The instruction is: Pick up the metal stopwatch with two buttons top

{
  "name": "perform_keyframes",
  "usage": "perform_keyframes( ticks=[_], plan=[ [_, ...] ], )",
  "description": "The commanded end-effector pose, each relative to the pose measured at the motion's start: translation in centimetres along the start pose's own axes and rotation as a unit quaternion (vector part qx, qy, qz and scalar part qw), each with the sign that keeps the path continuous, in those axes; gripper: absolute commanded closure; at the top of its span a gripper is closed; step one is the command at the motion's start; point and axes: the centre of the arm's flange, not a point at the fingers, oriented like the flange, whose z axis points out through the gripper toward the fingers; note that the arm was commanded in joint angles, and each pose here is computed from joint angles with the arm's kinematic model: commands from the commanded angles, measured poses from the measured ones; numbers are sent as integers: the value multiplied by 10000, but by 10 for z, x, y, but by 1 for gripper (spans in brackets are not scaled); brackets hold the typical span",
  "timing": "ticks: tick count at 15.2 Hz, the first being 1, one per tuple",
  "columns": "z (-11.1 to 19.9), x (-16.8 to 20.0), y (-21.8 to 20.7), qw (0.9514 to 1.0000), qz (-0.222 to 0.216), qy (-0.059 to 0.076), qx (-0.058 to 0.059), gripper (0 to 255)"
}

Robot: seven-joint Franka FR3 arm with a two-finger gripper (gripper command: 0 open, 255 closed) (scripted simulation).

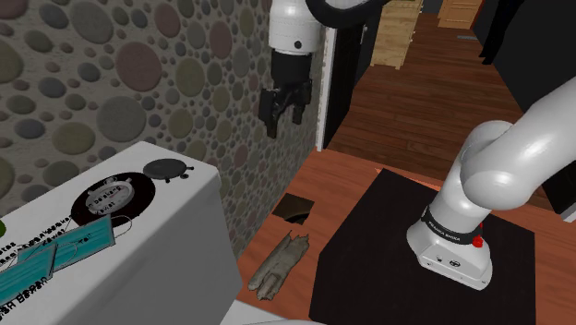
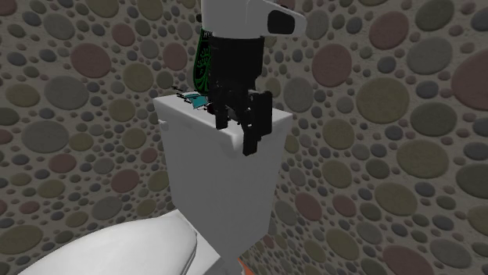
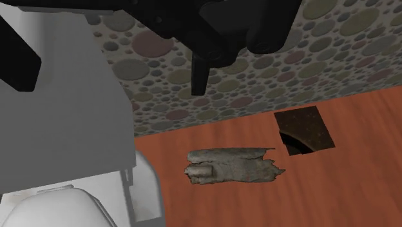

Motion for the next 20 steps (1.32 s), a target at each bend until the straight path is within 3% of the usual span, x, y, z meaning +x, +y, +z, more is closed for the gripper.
perform_keyframes(
  ticks=[1,17,20],
  plan=[
    [2,13,-20,9999,82,-14,102,0],
    [25,100,-188,9943,645,-114,842,0],
    [36,100,-188,9942,648,-114,846,0]
  ],
)
